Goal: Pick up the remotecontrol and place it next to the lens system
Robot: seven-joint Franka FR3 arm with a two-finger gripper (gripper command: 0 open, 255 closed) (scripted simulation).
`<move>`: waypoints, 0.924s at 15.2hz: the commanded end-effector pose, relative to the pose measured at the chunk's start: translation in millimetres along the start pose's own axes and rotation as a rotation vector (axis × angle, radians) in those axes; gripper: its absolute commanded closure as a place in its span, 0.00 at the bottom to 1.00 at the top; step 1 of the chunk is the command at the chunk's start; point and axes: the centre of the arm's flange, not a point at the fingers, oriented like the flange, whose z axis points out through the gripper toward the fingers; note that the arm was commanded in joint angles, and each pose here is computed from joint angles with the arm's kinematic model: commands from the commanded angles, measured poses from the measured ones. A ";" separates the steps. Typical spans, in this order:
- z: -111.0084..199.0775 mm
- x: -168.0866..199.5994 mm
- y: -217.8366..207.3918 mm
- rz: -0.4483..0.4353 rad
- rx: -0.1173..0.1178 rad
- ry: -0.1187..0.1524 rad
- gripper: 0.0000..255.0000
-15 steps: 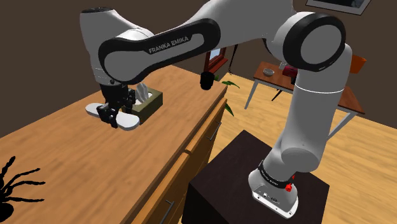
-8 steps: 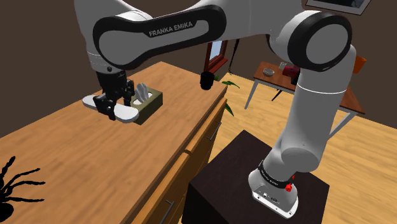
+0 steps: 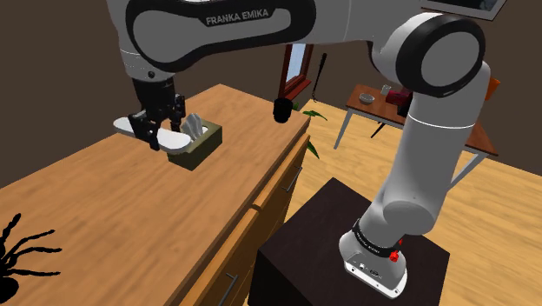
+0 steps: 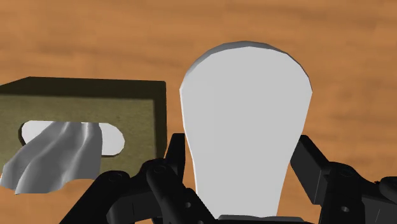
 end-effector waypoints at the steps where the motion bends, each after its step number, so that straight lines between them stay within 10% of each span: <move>1: -0.7 -1.9 23.9 0.000 0.000 0.000 1.00; 14: -4.8 -6.4 195.4 0.000 0.000 0.000 1.00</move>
